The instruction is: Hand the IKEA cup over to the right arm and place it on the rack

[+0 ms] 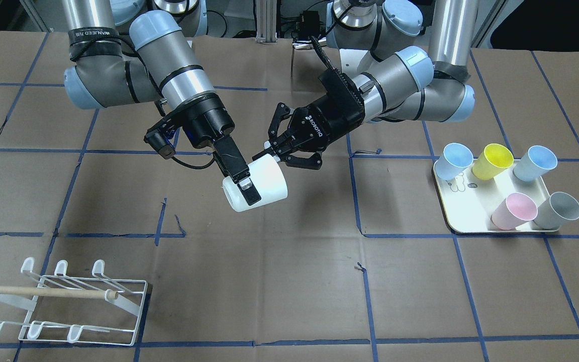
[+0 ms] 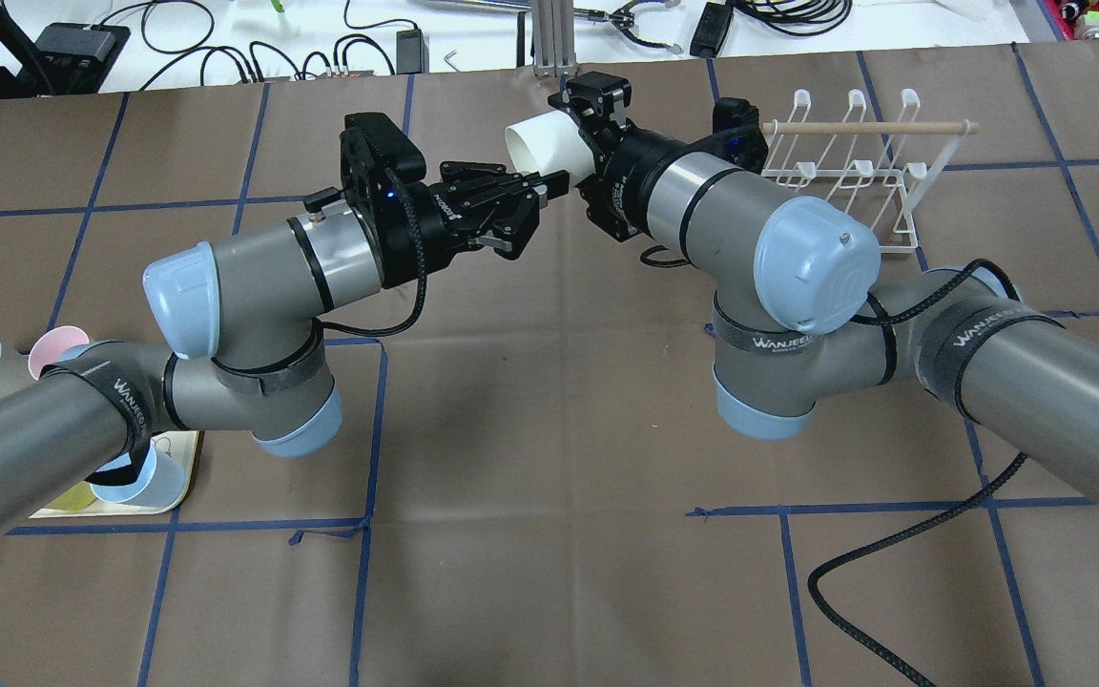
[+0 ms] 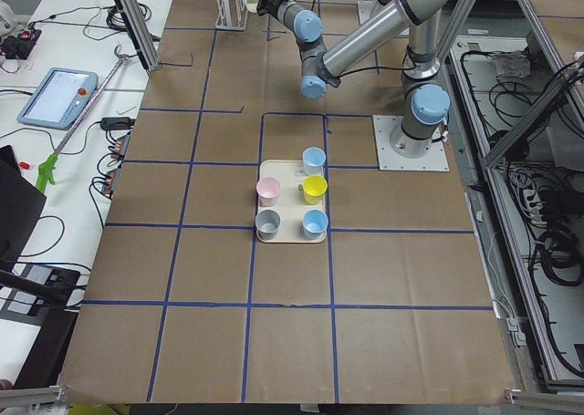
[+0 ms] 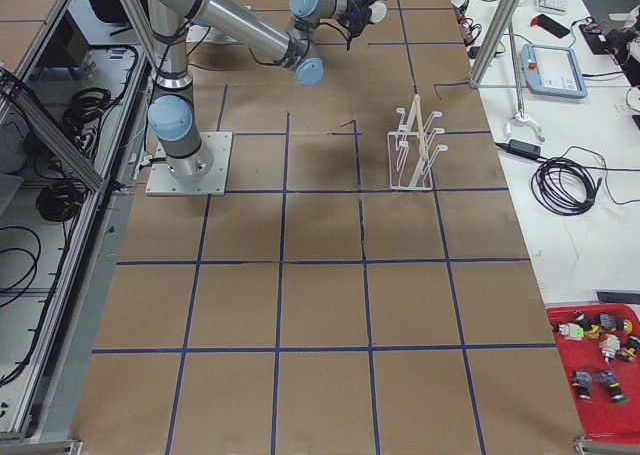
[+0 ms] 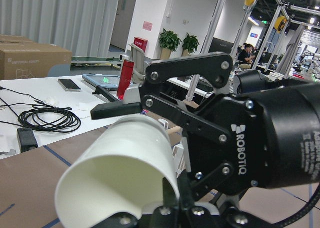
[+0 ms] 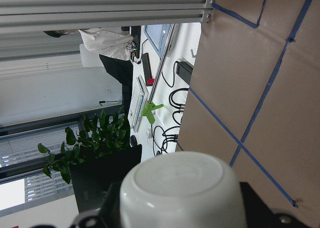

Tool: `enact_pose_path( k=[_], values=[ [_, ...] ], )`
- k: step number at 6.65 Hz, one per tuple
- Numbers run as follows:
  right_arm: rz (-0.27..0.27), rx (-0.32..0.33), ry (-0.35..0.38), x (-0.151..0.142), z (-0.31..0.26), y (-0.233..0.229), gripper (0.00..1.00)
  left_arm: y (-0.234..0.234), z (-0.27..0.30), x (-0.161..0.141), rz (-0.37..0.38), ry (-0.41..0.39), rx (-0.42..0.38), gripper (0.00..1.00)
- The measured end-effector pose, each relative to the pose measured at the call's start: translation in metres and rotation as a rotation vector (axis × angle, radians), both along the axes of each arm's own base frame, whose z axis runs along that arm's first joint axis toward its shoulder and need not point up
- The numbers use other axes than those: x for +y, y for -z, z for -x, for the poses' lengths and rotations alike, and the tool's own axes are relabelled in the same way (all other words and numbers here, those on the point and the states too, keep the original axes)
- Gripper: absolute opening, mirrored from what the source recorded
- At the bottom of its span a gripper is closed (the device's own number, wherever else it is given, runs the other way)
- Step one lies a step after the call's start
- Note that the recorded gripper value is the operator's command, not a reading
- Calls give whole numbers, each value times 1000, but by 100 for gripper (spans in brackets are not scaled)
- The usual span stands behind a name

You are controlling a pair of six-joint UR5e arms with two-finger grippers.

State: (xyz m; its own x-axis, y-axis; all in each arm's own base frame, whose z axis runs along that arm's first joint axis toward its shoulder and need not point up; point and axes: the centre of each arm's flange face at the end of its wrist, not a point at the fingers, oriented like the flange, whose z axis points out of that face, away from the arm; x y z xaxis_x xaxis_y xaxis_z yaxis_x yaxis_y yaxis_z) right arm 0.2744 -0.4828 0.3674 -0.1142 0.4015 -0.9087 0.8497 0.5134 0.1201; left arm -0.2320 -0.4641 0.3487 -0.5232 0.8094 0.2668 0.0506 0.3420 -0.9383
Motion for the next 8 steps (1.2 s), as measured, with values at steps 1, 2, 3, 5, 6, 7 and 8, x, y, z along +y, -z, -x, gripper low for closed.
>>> enact_pose_path(
  k=[1,2,3,5,6,7,8],
  values=[
    [1,0,0,0,0,0,51,0,0,0,-5,-2,3,24],
    [2,1,-2,0,0,-1,50,-1,0,-1,-11,-4,7,57],
    [2,1,-4,0,0,0,50,-1,0,-2,-13,-10,7,81],
    [1,0,-7,0,-1,0,48,0,-1,-7,-13,-20,5,96],
    [1,0,-8,0,-1,0,48,-1,-2,-8,-12,-23,5,98],
    [2,-1,-8,0,-1,-1,47,-3,-12,-10,-4,-39,7,98],
    [2,0,-9,0,-1,0,42,-5,-36,-13,13,-57,22,98]
  ],
)
